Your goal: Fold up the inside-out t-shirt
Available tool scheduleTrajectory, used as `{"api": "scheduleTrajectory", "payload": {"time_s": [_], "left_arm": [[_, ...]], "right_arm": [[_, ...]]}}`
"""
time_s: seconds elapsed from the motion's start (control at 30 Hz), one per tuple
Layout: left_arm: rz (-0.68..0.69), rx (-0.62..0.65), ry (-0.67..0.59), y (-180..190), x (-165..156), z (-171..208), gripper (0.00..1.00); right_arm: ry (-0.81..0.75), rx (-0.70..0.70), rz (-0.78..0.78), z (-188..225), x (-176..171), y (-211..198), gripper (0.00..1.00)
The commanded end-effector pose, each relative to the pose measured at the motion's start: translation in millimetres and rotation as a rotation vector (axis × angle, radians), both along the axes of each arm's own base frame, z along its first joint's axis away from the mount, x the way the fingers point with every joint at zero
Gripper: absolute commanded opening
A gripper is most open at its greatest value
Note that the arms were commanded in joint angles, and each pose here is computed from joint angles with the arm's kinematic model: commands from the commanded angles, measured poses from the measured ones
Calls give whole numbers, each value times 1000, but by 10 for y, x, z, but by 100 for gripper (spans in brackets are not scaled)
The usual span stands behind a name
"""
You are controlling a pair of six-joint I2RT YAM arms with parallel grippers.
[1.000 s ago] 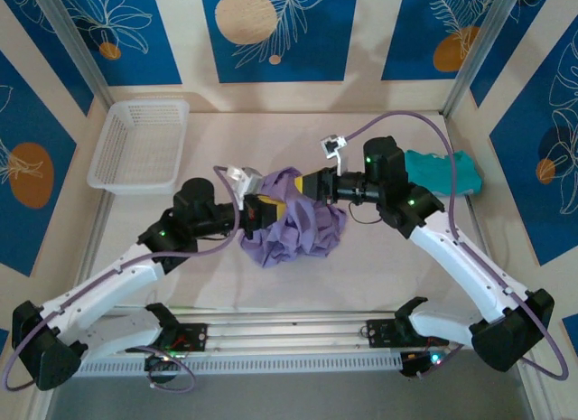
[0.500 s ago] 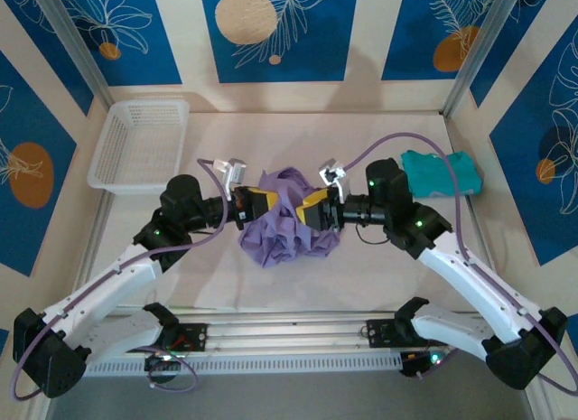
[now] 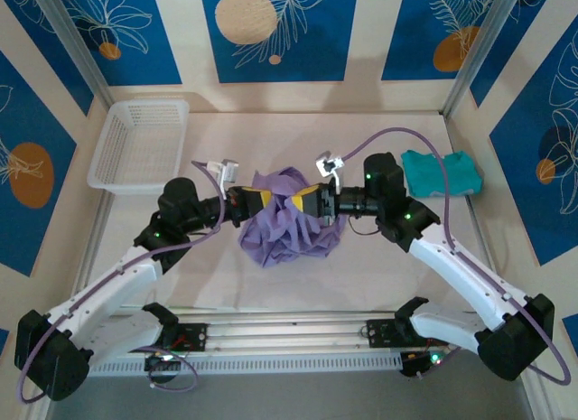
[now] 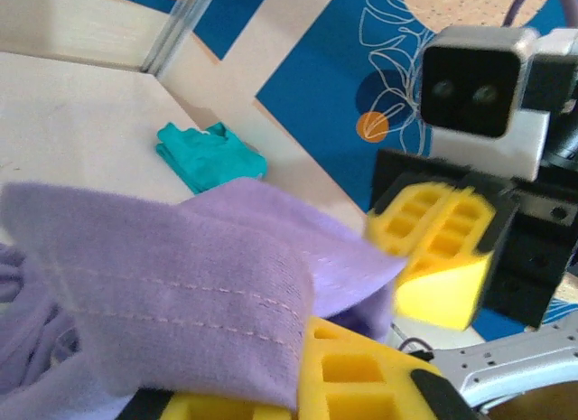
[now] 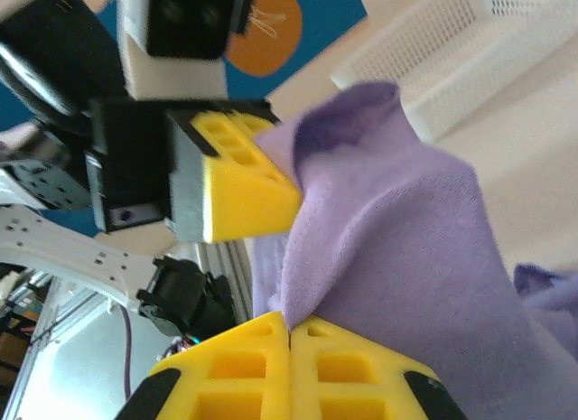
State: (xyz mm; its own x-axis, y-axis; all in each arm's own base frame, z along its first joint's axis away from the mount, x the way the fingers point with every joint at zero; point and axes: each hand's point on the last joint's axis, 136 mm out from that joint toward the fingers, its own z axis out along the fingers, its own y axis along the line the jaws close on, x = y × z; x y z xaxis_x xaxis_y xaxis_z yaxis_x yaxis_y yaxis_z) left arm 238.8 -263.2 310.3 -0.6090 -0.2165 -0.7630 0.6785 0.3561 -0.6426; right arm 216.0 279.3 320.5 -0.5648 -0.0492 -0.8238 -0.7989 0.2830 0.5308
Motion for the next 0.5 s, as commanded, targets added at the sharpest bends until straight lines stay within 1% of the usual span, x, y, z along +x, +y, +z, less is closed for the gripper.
{"api": "scheduleTrajectory", "payload": {"time_s": [0.0,0.03,0.1,0.17,0.27,0.37,0.47], "left_arm": [[55,-57,-21,129,71,85,20],[59,-54,-16,140,79,57,26],[62,-39,-10,152,79,13,34],[65,-12,-8,160,72,-35,40],[107,55,-8,231,92,-115,49],[226,180,-12,440,158,-216,62],[339,275,-61,683,169,-188,73]], "right_arm": [[-20,142,121,326,-173,11,0],[-21,155,131,356,-176,18,0],[-18,171,146,394,-170,33,0],[-14,180,157,417,-158,52,0],[-12,188,161,434,-129,66,0],[-4,185,150,426,-87,75,0],[6,180,145,401,-49,85,0]]}}
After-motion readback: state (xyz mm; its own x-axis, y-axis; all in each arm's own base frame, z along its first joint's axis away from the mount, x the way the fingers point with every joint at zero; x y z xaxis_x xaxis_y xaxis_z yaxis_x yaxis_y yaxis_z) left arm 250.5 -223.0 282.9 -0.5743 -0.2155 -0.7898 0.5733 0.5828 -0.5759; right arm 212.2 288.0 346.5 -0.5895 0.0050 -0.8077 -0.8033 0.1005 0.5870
